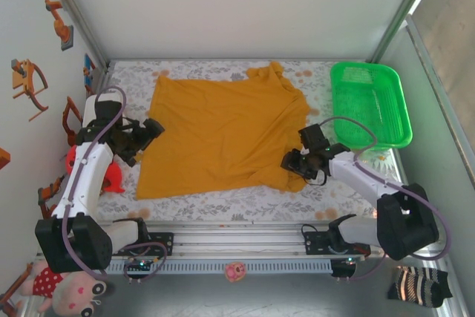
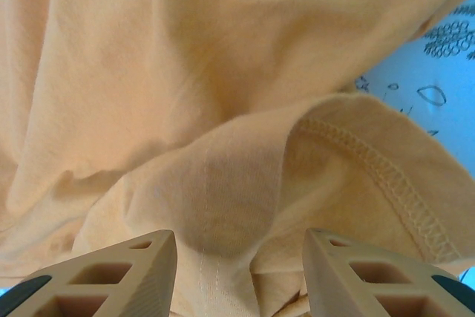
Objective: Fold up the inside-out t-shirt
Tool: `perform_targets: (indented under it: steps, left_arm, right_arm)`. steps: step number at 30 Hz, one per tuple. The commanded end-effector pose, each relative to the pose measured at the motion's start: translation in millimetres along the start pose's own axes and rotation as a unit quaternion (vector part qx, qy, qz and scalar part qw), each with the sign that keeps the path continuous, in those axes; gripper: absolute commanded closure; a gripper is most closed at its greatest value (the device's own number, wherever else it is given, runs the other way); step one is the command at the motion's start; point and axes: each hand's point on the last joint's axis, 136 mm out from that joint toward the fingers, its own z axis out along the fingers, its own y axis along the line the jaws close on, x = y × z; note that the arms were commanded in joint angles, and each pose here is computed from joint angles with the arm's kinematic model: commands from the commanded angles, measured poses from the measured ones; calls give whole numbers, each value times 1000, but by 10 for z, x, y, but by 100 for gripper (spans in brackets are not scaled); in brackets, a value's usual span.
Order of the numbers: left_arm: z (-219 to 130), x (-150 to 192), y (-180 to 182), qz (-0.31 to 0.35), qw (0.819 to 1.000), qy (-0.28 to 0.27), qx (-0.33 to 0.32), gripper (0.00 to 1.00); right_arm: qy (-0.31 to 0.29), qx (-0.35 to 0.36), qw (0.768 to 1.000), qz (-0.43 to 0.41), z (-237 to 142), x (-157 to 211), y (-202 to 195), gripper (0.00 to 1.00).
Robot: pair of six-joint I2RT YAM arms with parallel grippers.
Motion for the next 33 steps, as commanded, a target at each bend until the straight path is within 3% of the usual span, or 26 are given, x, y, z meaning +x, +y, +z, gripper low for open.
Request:
perform_targets:
  steps: [1,10,16,19,21,33]
  left_arm:
    - [-9,65,51,9,1000,7,-4,1]
    - [0,67,69,9,1000,7,-4,1]
    - [-11,63,61,9,1000,6,-2,1]
    - [-10,61,58,9,1000,6,-1,1]
    - [-5,64,62,8,1000,8,-2,1]
    - [-164,161,233,6,999,5,-39,2]
  right_arm:
    - [-16,21,1000,-15,-33,-146,-12,53]
    - [-11,17,1000,-14,58,-267,38,56]
    - [-10,2,1000,-7,76,-246,60,65]
    - [-15,-7,1000,-2,46,-230,60,81]
    - [-19,-14,1000,3,-3,-220,61,100]
    - [-50,-45,998,18,-914,12,129,100]
